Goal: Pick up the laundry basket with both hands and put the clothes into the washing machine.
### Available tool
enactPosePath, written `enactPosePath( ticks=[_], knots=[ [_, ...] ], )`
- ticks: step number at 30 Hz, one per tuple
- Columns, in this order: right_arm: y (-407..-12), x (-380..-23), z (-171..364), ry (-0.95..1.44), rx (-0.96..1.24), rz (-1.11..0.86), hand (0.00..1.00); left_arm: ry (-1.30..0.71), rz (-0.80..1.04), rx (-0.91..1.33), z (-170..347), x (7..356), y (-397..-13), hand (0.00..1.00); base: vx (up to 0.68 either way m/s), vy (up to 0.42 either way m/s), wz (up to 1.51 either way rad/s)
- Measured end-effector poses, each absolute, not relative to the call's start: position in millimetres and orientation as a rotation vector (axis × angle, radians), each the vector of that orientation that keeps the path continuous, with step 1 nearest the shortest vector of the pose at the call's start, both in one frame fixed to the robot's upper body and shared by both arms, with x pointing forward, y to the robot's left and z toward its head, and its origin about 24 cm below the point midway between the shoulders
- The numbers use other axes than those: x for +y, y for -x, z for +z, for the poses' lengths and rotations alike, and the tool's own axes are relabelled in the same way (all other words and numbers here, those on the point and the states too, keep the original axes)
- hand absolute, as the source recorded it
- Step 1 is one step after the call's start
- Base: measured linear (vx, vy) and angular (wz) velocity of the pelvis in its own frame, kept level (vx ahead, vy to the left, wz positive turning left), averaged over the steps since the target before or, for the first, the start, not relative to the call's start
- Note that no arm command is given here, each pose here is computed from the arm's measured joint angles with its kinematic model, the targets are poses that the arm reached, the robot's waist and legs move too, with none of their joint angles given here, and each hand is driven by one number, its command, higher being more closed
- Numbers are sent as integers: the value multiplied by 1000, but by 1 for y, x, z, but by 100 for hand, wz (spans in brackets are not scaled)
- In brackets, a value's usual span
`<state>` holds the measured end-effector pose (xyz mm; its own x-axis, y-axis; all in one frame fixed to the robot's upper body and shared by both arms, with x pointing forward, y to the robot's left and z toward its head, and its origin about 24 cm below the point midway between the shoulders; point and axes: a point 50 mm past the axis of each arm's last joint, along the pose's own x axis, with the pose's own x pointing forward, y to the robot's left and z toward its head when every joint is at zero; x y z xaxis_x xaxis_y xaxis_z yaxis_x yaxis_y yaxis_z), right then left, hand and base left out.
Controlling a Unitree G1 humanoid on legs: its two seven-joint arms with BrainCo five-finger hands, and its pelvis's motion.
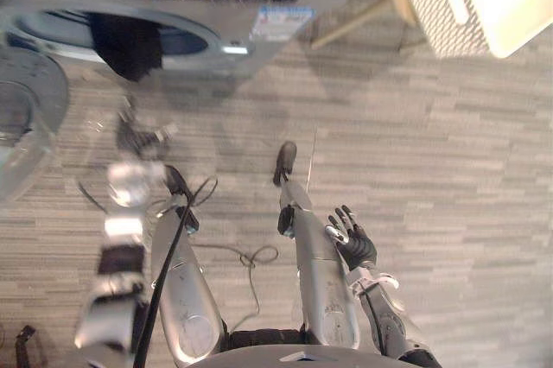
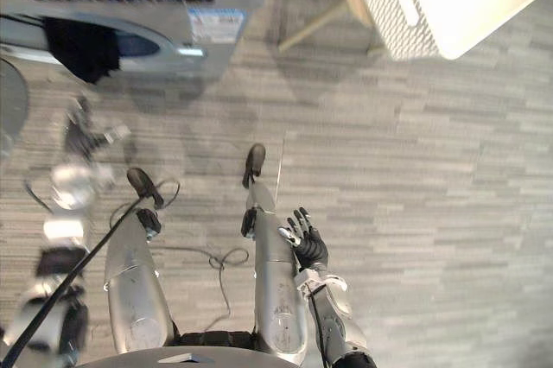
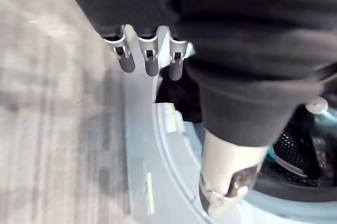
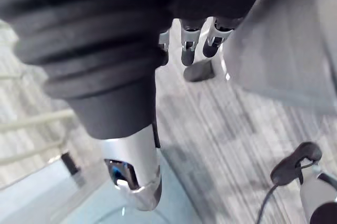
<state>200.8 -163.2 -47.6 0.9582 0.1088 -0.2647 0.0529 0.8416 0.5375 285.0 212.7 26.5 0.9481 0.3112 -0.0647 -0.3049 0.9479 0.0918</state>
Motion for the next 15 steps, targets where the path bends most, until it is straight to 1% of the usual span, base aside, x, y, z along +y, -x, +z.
enactPosePath(
  ticks=[1, 2, 3, 4, 6, 9, 11, 13, 15],
  knots=[
    [-200, -159, -51, -566, 312, 36, 0, 1, 296, 163, -1, 197, -264, 0, 101, 57, 29],
    [-199, -157, -54, -560, 329, 38, 0, 46, 291, 191, -10, 193, -255, 0, 113, 56, 43],
    [-194, -156, -62, -542, 372, 34, 0, 153, 280, 238, -26, 186, -237, 0, 108, 33, 39],
    [-188, -156, -72, -540, 418, 14, 0, 224, 274, 271, -37, 183, -221, 0, 140, 23, 38],
    [-177, -159, -86, -509, 488, -12, 0, 299, 269, 302, -49, 181, -202, 0, 122, -10, 36],
    [-167, -171, -105, -449, 581, -73, 0, 403, 282, 373, -68, 180, -183, 0, 88, -68, 53],
    [-165, -182, -112, -412, 621, -111, 0, 439, 303, 403, -75, 180, -178, 0, 17, -74, 94],
    [-155, -193, -121, -353, 679, -131, 0, 491, 342, 387, -75, 179, -179, 0, 38, -63, 126],
    [-147, -210, -127, -293, 733, -208, 0, 532, 442, 370, -75, 180, -177, 0, 32, -51, 107]
  ],
)
